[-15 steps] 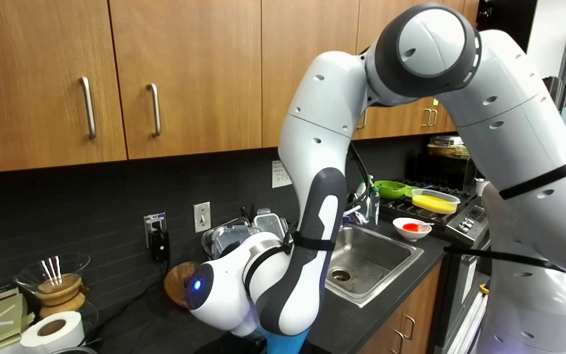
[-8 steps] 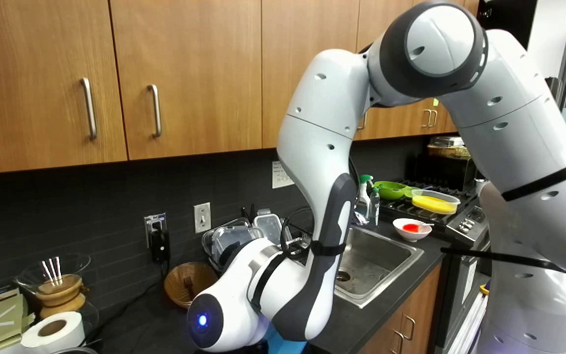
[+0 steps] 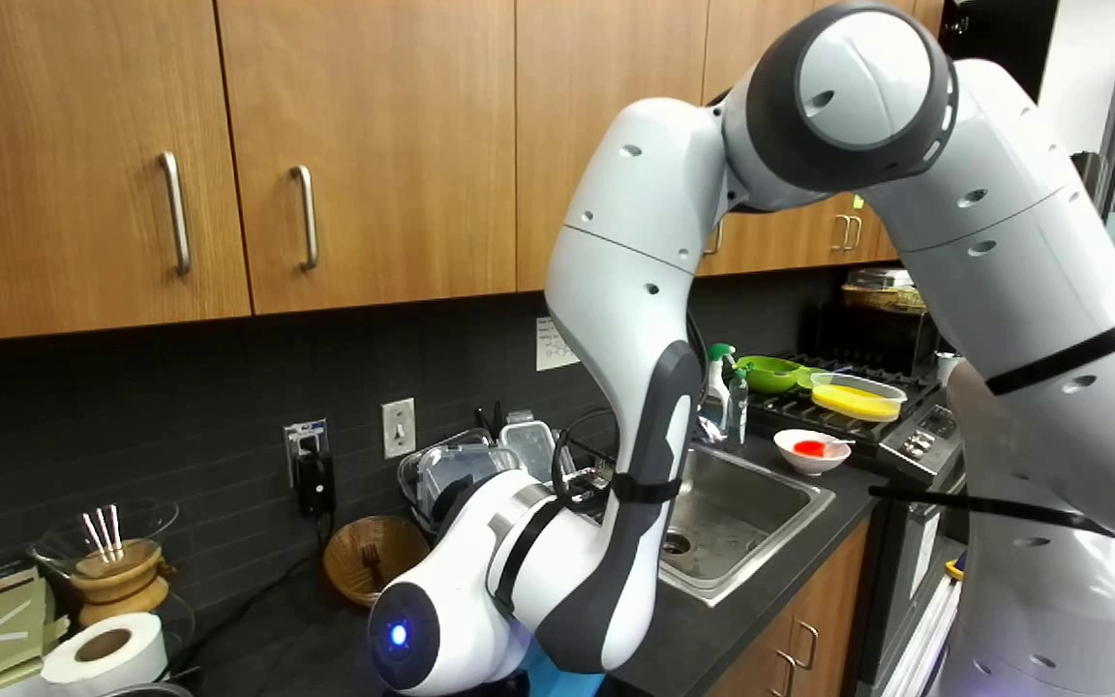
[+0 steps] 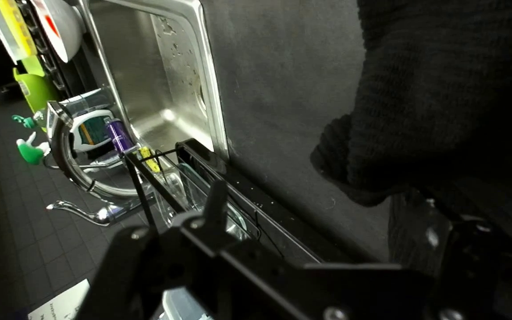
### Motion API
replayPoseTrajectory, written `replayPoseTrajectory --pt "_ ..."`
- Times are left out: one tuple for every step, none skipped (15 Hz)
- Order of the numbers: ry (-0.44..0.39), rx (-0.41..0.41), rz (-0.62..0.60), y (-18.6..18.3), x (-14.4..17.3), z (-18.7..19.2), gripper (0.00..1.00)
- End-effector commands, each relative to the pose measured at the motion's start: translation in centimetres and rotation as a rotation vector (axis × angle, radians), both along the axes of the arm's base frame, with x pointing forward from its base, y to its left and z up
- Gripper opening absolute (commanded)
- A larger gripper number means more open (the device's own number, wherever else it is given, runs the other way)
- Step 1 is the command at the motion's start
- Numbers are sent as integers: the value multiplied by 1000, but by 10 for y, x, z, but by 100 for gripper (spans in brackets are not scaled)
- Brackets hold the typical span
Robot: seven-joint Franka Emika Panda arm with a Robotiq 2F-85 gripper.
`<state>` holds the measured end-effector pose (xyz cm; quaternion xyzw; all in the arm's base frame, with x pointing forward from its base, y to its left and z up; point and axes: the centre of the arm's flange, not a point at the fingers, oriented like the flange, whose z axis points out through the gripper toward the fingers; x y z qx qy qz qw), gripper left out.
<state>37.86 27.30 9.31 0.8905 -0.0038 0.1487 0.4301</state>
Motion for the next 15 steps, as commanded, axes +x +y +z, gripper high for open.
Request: replayPoseTrajectory --pt "32 -82 -59 -2 -2 1 100" --pt "20 -72 -30 -2 -3 1 100" --pt "-17 -16 34 -1 -6 3 100" --pt "-54 40 93 2 -8 5 99" --pt "-92 67 126 6 -8 5 100" --pt "-122 107 158 8 -9 6 99" --pt "-151 143 196 8 -10 7 100" --pt "-186 179 224 8 -11 7 100" --pt "-219 216 251 6 -11 7 100" --pt "-251 255 276 4 -13 7 100" --pt "-279 296 305 2 -14 7 100" --pt "-307 336 330 0 -15 7 100" --pt "-328 384 351 -3 -15 7 100" --pt "-283 305 318 14 -8 -2 100" --pt "-288 316 319 11 -8 -3 100"
